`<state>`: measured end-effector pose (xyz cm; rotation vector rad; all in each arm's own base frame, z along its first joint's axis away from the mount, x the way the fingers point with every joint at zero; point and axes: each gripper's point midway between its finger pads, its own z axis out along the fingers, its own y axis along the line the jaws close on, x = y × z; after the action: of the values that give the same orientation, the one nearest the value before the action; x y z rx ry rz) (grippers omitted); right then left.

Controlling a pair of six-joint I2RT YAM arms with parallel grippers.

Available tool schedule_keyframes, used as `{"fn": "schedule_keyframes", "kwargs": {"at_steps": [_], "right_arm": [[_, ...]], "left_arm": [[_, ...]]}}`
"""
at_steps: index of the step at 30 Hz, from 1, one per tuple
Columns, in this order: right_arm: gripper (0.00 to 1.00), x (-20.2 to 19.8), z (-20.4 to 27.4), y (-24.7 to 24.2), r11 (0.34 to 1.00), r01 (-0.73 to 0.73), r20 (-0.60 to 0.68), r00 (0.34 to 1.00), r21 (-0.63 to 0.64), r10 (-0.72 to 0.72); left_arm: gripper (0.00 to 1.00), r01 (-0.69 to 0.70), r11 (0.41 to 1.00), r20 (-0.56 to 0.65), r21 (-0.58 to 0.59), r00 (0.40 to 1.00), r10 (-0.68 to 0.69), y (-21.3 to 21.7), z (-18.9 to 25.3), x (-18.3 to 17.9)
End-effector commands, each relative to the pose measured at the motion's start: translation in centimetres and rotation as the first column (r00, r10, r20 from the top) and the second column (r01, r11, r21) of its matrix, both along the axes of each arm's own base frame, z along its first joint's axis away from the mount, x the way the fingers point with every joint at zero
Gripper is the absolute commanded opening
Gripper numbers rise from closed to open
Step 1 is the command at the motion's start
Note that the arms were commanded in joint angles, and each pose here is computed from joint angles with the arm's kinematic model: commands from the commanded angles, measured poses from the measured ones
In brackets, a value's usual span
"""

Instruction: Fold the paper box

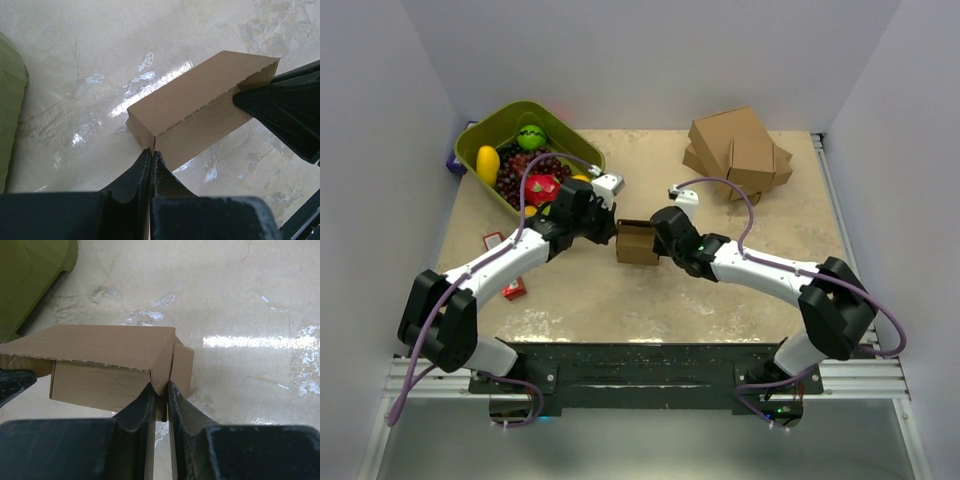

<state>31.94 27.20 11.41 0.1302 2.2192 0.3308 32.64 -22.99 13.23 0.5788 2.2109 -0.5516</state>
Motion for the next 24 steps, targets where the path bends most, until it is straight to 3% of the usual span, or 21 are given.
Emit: {"fn": "schedule_keyframes", "kwargs": {"at_steps": [1, 19, 21, 24], "right_arm": [[0.13, -1.3, -4.2, -1.8, 0.988, -0.018, -0.101, 0.995, -0.153, 0.002], [0.11, -1.3, -4.4, -2.9, 0.978, 0.004, -0.094, 0.995, -0.209, -0.024], [0.11, -1.3, -4.2, -2.9, 0.979, 0.006, -0.091, 0.996, -0.205, -0.025], [0.11, -1.3, -3.9, -2.8, 0.980, 0.006, -0.087, 0.996, -0.198, -0.024]], "left_arm": [[0.00, 0.038, 0.997, 0.026, -0.059, 0.999, -0.037, -1.5, 2.8, 0.4], [0.00, 0.051, 0.994, 0.029, -0.092, 0.998, -0.049, -2.1, 5.1, 0.6], [0.17, 0.029, 0.998, 0.029, -0.062, 0.999, -0.027, -1.5, 4.3, 0.8], [0.35, 0.004, 1.000, 0.024, -0.023, 1.000, -0.004, -0.8, 3.2, 0.9]]}}
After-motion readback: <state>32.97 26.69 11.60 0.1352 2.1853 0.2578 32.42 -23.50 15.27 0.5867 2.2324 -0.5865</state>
